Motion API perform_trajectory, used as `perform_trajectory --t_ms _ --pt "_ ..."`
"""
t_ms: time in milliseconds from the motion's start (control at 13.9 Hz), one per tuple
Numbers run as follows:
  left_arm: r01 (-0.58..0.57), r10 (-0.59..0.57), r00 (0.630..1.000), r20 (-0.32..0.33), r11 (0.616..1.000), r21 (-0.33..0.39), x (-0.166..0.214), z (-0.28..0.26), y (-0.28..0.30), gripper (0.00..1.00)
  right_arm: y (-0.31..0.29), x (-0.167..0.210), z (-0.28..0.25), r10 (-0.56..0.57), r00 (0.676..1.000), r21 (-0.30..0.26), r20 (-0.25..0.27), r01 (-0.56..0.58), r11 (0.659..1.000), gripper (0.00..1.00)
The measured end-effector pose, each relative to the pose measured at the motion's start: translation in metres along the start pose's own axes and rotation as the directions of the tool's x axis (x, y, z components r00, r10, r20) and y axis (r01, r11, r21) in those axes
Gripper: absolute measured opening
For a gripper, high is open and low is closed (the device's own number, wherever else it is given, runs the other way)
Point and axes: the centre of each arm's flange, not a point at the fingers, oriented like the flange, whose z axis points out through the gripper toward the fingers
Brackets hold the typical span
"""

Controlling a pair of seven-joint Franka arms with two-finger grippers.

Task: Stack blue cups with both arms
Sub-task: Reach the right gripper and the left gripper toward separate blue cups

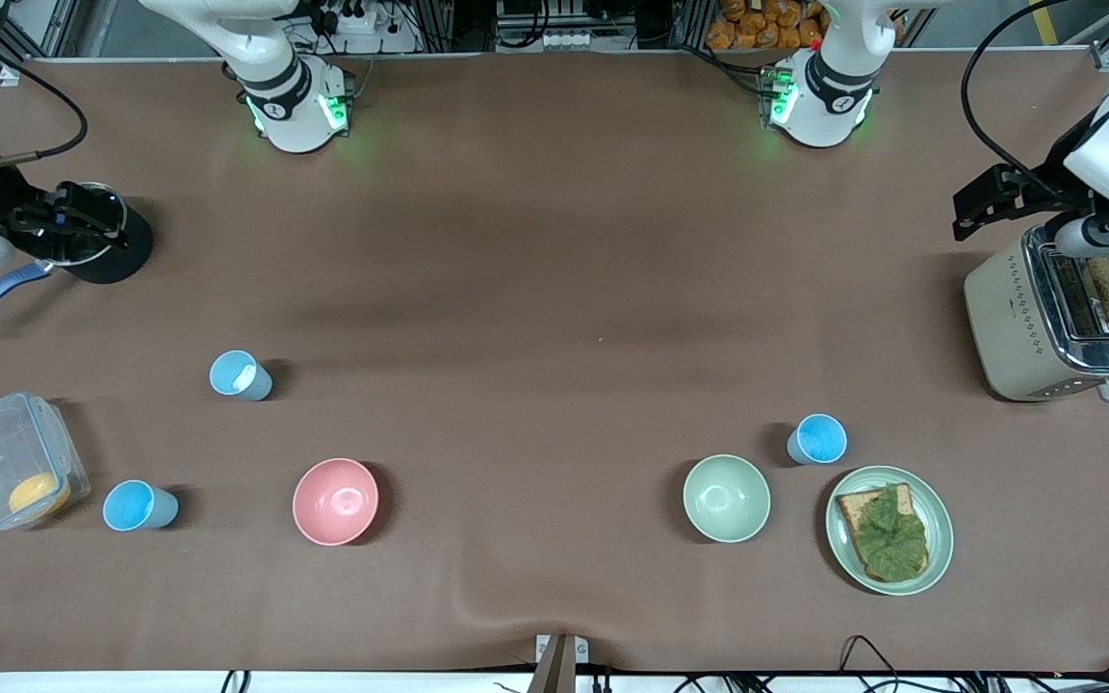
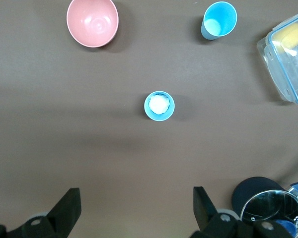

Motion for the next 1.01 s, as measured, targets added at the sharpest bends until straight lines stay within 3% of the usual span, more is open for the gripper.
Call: perform_trajectory --t_ms 360,719,863,1007 --pt "-0.001 0.001 1.0 0.027 1.0 0.0 0.008 0.016 0.0 1.0 0.001 -0.001 -0.003 -0.001 1.0 -0.016 -0.004 0.001 1.0 1.0" --pt "-0.005 0.005 1.0 0.03 1.0 -0.011 0.042 0.072 0.004 1.0 0.002 -0.002 -0.002 -0.001 1.0 -0.024 0.002 0.001 1.0 1.0" --pt "-0.004 0.005 0.997 0.075 1.0 -0.017 0.063 0.109 0.006 1.0 0.005 0.001 0.016 0.01 0.999 -0.02 0.051 -0.009 1.0 1.0" --pt "0.027 -0.029 0.993 0.112 0.999 0.022 0.086 0.153 0.01 1.0 0.017 0.012 0.06 0.031 0.992 -0.012 0.125 -0.03 0.999 1.0"
